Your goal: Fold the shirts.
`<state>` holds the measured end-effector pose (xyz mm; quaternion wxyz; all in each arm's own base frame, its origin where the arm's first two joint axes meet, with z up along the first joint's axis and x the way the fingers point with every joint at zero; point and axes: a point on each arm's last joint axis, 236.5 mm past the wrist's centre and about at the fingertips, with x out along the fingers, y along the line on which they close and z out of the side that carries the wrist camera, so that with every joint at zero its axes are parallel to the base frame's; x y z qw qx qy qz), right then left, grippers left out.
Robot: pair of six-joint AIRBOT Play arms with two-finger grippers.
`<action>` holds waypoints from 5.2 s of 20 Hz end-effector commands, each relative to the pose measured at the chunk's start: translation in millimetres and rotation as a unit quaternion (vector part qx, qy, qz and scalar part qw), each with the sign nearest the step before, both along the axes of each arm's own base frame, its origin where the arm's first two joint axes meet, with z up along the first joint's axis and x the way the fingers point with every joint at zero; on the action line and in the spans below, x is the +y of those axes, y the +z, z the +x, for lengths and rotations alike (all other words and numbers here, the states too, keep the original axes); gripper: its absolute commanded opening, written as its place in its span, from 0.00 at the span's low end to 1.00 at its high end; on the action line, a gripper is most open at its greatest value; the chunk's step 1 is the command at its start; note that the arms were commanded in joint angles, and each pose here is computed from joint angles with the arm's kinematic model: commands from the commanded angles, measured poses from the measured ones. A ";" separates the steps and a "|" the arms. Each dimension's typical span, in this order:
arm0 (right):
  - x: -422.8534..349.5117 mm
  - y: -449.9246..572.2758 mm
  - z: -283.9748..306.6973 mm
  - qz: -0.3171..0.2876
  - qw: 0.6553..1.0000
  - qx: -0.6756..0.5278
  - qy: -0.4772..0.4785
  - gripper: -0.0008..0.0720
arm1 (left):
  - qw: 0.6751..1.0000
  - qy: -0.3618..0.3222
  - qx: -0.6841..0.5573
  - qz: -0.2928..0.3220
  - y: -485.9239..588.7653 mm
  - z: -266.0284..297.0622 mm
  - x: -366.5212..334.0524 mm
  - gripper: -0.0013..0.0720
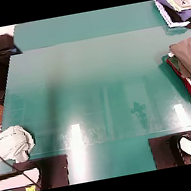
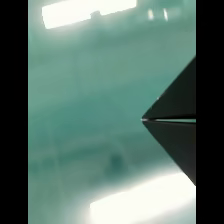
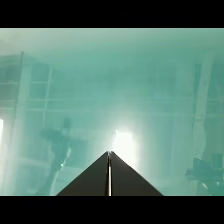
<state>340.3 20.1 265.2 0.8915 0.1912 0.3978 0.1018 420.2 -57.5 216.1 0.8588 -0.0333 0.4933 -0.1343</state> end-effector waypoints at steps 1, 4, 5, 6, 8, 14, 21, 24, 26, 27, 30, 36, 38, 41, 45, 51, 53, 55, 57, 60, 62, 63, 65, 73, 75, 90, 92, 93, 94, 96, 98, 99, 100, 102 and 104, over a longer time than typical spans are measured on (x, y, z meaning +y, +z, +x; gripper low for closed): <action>0.7 0.0 0.6 -0.011 1.000 -0.006 0.012 0.03 | 0.989 0.080 0.038 0.119 -5.7 -54.9 65.4 0.05; 0.6 -0.3 0.8 -0.017 1.000 -0.009 0.019 0.03 | 0.973 0.109 0.115 0.167 -55.0 -114.2 91.5 0.56; 0.5 -0.4 0.9 -0.017 1.000 -0.009 0.019 0.03 | 0.967 0.123 0.143 0.174 -76.8 -132.9 96.5 0.74; 0.5 -0.3 0.8 -0.019 1.000 -0.010 0.021 0.03 | 0.958 0.135 0.169 0.188 -98.5 -151.6 104.2 0.74; 0.6 -0.4 0.6 -0.024 0.999 -0.012 0.026 0.03 | 0.939 0.162 0.202 0.226 -139.7 -184.6 124.1 0.74; 0.8 -0.9 0.0 -0.024 0.999 -0.011 0.027 0.03 | 0.908 0.184 0.267 0.264 -226.8 -235.3 140.6 0.74; 1.6 -2.1 -1.7 -0.023 0.999 -0.007 0.029 0.03 | 0.891 0.203 0.284 0.290 -261.1 -255.9 153.0 0.72; 1.9 -2.4 -2.1 -0.023 0.999 -0.006 0.029 0.03 | 0.898 0.207 0.264 0.286 -253.2 -243.5 152.7 0.05; 1.8 -2.2 -2.0 -0.023 0.999 -0.006 0.029 0.03 | 0.911 0.207 0.233 0.269 -230.2 -221.5 147.3 0.05; 1.5 -1.6 -1.2 -0.023 0.999 -0.008 0.028 0.03 | 0.924 0.195 0.209 0.252 -212.0 -205.0 139.7 0.05; 0.6 4.9 5.7 -0.020 0.999 -0.026 0.021 0.03 | 0.975 0.135 0.094 0.146 -119.0 -147.0 87.3 0.05; -3.7 13.7 15.6 -0.020 0.998 -0.053 0.007 0.03 | 0.964 -0.131 -0.143 -0.180 101.0 -151.5 -95.5 0.05; -4.4 15.3 17.1 -0.020 0.998 -0.057 0.005 0.03 | 0.954 -0.152 -0.169 -0.197 122.6 -157.7 -109.3 0.05; -4.6 15.9 17.7 -0.020 0.998 -0.058 0.004 0.03 | 0.951 -0.193 -0.154 -0.188 109.9 -154.0 -137.9 0.05; -4.0 14.5 16.2 -0.020 0.998 -0.055 0.006 0.03 | 0.950 -0.262 -0.038 -0.168 33.1 -132.2 -199.5 0.05; -1.5 8.5 10.0 -0.020 0.999 -0.037 0.015 0.03 | 0.943 -0.295 0.085 -0.130 -88.0 -93.6 -248.2 0.56; -1.5 8.5 10.0 -0.020 0.999 -0.037 0.015 0.03 | 0.954 -0.261 0.089 -0.117 -94.2 -76.7 -224.0 0.57; -1.3 8.4 9.6 -0.020 0.999 -0.037 0.015 0.03 | 0.959 -0.239 0.104 -0.110 -94.2 -71.6 -194.9 0.57; -1.2 7.8 9.2 -0.021 0.999 -0.035 0.016 0.03 | 0.960 -0.224 0.131 -0.108 -103.4 -77.3 -174.0 0.57; -1.2 8.0 9.4 -0.020 0.999 -0.036 0.016 0.03 | 0.957 -0.201 0.176 -0.112 -149.6 -103.5 -165.3 0.57; -1.3 7.9 9.4 -0.021 0.999 -0.036 0.015 0.03 | 0.955 -0.167 0.198 -0.144 -188.0 -123.6 -168.4 0.57; -1.3 7.9 9.4 -0.021 0.999 -0.036 0.015 0.03 | 0.955 -0.144 0.203 -0.163 -206.2 -132.4 -170.1 0.57; -1.3 7.9 9.4 -0.021 0.999 -0.036 0.016 0.03 | 0.948 -0.110 0.224 -0.199 -235.1 -151.7 -174.1 0.57; -0.9 7.6 8.9 -0.020 0.999 -0.035 0.016 0.03 | 0.942 -0.049 0.216 -0.251 -272.9 -154.3 -181.0 0.57; -0.8 7.5 8.8 -0.020 0.999 -0.034 0.016 0.03 | 0.946 -0.055 0.207 -0.244 -279.2 -153.6 -192.6 0.57; 48.0 -45.3 -23.8 -0.005 0.993 0.056 0.101 0.03 | 0.953 -0.124 0.173 -0.216 -247.8 -145.0 -229.9 0.05; 87.7 -88.7 -44.8 0.006 0.982 0.106 0.158 0.05 | 0.962 -0.160 0.149 -0.162 -226.1 -140.1 -217.0 0.05; 108.0 -112.1 -56.8 0.009 0.974 0.130 0.186 0.20 | 0.965 -0.175 0.136 -0.139 -213.8 -137.7 -210.9 0.05; 132.2 -136.8 -70.3 0.011 0.963 0.152 0.220 0.52 | 0.966 -0.184 0.127 -0.127 -203.1 -136.7 -207.3 0.05; 175.2 -177.6 -86.6 0.007 0.949 0.169 0.268 0.65 | 0.966 -0.198 0.115 -0.120 -186.4 -136.4 -206.1 0.05; 213.8 -205.4 -89.1 0.003 0.942 0.159 0.295 0.65 | 0.964 -0.204 0.119 -0.120 -183.0 -139.6 -206.1 0.05; 229.0 -216.2 -87.2 0.002 0.940 0.155 0.303 0.65 | 0.963 -0.207 0.125 -0.117 -184.4 -142.8 -205.1 0.05; 243.6 -226.1 -86.9 0.002 0.938 0.159 0.309 0.65 | 0.962 -0.209 0.131 -0.116 -184.9 -145.7 -204.5 0.05; 265.2 -240.4 -81.8 0.019 0.934 0.174 0.311 0.65 | 0.960 -0.214 0.141 -0.113 -186.4 -151.1 -203.1 0.05; 280.8 -246.2 -73.4 0.040 0.933 0.186 0.307 0.65 | 0.959 -0.216 0.145 -0.109 -187.6 -152.9 -201.5 0.05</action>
